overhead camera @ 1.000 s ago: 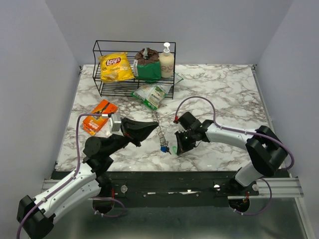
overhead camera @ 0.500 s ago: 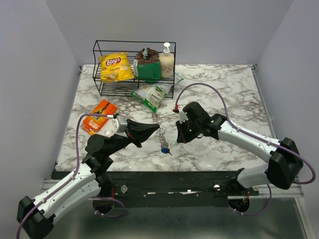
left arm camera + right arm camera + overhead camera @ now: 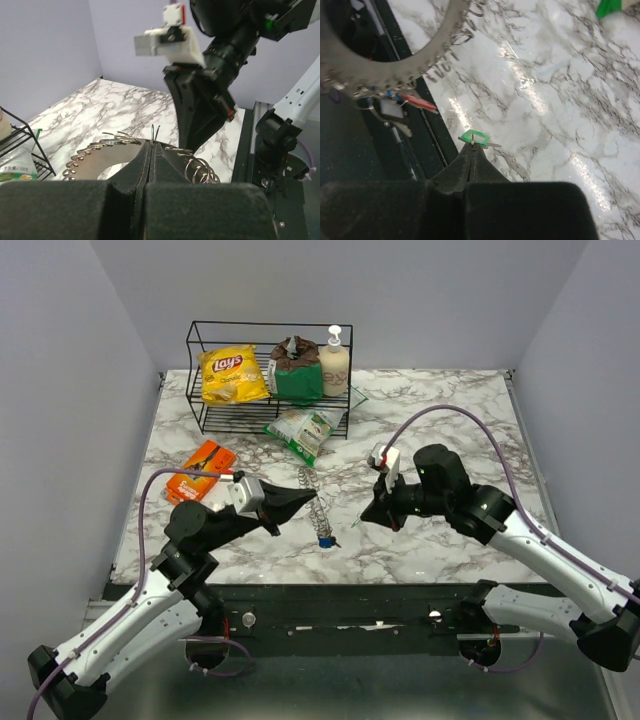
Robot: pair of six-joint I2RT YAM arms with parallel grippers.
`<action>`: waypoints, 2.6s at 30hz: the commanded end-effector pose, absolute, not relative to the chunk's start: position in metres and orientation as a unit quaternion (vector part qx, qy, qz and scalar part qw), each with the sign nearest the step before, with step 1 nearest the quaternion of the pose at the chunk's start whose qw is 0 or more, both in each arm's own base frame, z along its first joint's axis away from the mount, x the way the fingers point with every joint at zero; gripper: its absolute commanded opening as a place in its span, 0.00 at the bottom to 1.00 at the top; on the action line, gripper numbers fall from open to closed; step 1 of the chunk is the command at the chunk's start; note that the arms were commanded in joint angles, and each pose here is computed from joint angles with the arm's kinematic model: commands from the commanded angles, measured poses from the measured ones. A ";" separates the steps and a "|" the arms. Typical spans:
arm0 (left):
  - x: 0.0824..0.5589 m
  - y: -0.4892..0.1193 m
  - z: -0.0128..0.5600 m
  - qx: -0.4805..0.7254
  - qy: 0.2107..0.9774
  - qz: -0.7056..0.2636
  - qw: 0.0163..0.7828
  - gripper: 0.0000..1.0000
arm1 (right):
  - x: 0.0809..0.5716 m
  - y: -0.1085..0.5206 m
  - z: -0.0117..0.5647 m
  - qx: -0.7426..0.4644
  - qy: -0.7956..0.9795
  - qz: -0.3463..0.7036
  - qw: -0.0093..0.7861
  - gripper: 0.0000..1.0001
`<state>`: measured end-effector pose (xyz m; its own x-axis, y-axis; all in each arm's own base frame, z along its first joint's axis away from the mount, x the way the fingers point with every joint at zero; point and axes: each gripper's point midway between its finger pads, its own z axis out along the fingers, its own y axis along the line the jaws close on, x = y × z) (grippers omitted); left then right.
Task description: Put the keys on the keyring
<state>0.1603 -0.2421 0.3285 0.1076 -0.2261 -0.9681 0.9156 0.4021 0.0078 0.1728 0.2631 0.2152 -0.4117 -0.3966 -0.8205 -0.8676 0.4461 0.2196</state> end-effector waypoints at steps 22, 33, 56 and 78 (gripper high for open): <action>0.138 -0.251 0.319 0.434 0.479 -0.428 0.631 0.00 | 0.132 0.289 0.298 -0.513 0.631 0.448 0.372 0.01; 0.142 -0.256 0.308 0.454 0.485 -0.420 0.618 0.00 | 0.123 0.304 0.312 -0.547 0.599 0.486 0.325 0.01; 0.140 -0.266 0.306 0.454 0.489 -0.449 0.593 0.00 | 0.135 0.316 0.305 -0.544 0.610 0.488 0.308 0.01; 0.136 -0.269 0.311 0.456 0.482 -0.463 0.588 0.00 | 0.144 0.321 0.292 -0.531 0.629 0.480 0.304 0.01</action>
<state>0.1412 -0.2685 0.2744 0.0299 -0.0251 -0.9992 0.9832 0.1808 0.0249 0.1398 0.3178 0.2904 -0.2492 -0.3834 -0.8893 -0.9586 -0.0334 0.2830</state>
